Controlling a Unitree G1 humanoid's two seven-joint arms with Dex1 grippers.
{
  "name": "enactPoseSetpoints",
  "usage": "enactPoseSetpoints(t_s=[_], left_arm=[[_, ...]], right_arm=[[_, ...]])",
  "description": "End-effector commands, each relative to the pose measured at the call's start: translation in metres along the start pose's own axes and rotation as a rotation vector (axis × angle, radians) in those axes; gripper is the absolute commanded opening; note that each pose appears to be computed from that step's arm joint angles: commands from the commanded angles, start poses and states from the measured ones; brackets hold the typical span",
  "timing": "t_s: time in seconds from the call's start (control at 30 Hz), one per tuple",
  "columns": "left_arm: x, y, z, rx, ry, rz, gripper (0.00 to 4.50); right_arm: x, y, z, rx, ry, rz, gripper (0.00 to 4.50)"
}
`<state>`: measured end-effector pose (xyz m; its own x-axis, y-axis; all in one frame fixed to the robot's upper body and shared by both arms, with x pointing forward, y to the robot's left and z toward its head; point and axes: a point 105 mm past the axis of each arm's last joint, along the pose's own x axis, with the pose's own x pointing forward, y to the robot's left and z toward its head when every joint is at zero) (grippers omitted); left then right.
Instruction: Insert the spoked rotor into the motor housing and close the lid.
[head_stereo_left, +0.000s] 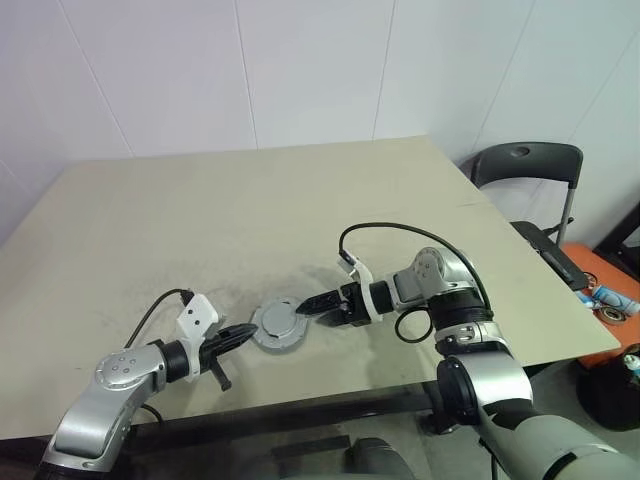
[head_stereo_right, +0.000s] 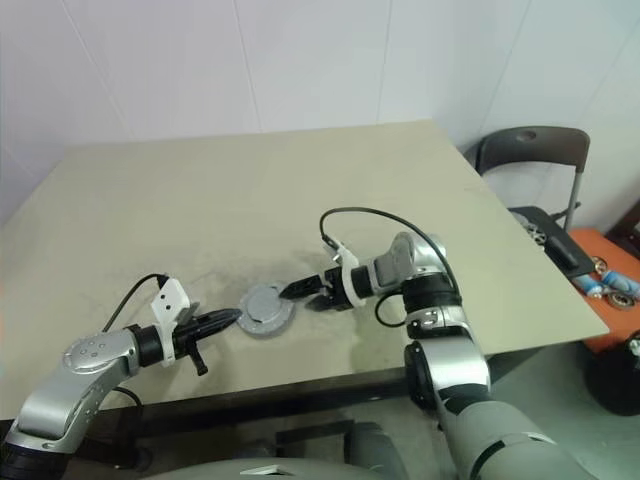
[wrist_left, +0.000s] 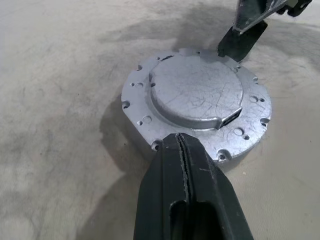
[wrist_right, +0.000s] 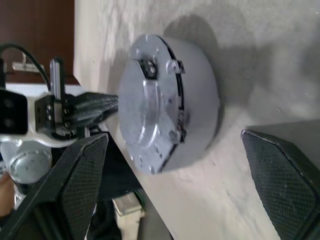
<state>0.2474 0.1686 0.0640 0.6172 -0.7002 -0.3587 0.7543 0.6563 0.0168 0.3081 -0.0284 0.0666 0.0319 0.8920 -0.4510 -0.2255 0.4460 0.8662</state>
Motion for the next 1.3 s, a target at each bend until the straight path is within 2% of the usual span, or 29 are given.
enactPoseSetpoints(t_s=[0.03, 0.43, 0.53, 0.83, 1.07, 1.3], left_arm=[[-0.003, 0.003, 0.001, 0.006, 0.003, 0.015, 0.0], [-0.003, 0.003, 0.001, 0.003, 0.004, 0.014, 0.0], [-0.003, 0.002, 0.001, 0.001, 0.004, 0.014, 0.0], [-0.004, 0.003, 0.0, -0.007, 0.0, 0.019, 0.0], [-0.004, 0.003, 0.001, -0.011, -0.006, 0.022, 0.0], [-0.02, 0.02, 0.035, -0.23, -0.235, 0.12, 0.0]], right_arm=[[0.01, 0.006, -0.001, 0.042, -0.009, 0.047, 4.46], [0.021, 0.012, -0.003, 0.099, -0.039, 0.103, 4.46], [0.021, 0.012, -0.001, 0.11, -0.05, 0.106, 3.88], [0.02, 0.018, 0.001, 0.116, -0.061, 0.14, 1.22], [0.019, 0.019, 0.001, 0.115, -0.063, 0.146, 1.18], [0.014, 0.032, 0.004, 0.072, -0.073, 0.203, 1.18]])
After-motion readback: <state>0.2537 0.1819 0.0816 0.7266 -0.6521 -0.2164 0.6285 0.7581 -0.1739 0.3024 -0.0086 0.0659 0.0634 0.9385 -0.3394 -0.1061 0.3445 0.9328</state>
